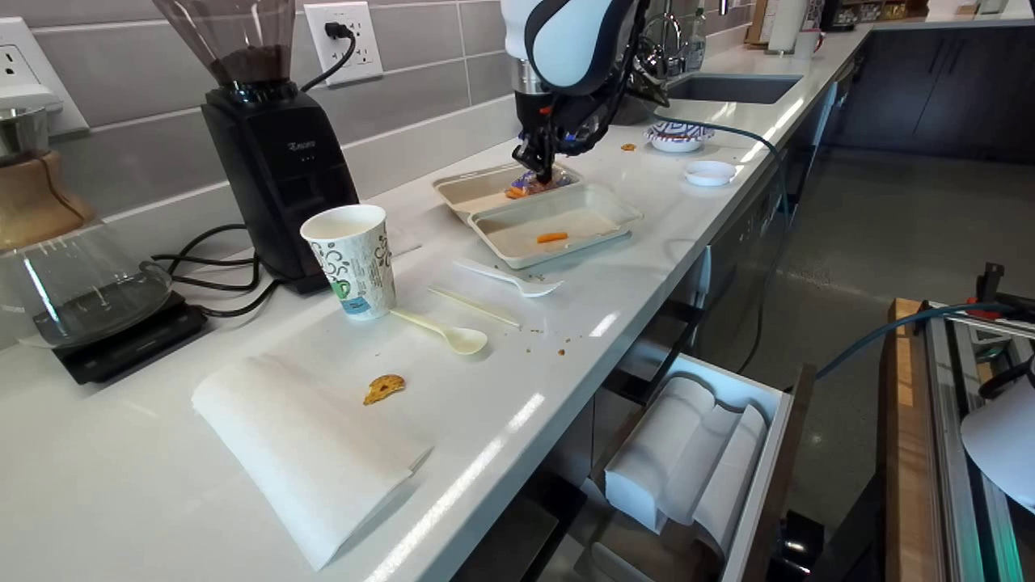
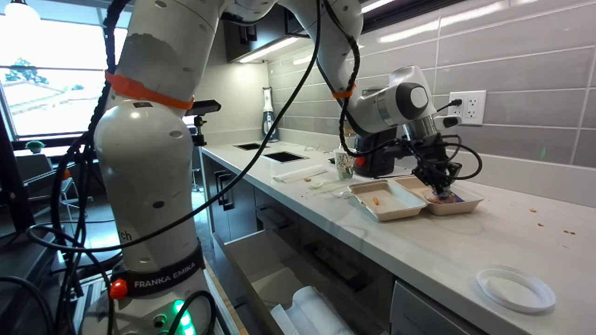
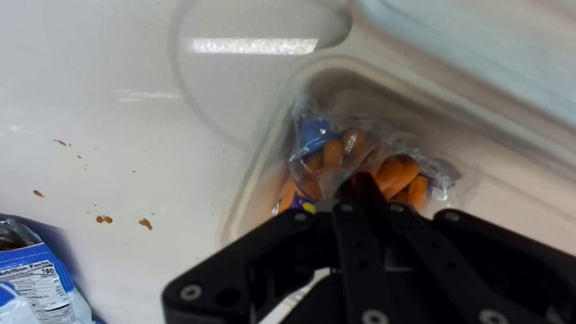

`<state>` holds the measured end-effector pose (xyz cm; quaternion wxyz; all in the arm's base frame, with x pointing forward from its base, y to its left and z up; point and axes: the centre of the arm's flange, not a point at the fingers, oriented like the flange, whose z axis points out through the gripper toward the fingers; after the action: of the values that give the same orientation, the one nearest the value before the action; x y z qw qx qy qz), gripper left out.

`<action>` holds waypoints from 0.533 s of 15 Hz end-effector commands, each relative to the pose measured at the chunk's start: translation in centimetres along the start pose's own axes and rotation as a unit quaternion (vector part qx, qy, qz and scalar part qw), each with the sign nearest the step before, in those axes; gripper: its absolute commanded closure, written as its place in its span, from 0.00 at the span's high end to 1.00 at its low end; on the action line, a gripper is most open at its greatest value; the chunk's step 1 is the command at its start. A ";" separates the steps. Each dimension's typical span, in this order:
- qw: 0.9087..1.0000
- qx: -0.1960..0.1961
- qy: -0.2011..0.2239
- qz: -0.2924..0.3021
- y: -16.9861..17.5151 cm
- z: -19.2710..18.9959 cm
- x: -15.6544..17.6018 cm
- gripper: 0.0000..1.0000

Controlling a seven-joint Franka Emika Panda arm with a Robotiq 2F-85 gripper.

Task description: Pick up the object from the bag and put it on the bowl

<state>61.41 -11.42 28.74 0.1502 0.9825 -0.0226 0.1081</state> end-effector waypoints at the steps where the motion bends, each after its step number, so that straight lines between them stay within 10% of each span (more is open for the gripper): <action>1: 1.000 0.004 -0.010 0.019 0.1 0.1 -0.2 0.12; 8: 1.000 0.011 -0.012 0.027 -2.2 0.6 0.9 0.06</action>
<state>61.55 -10.74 28.41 0.1438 0.9829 -0.0352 0.1094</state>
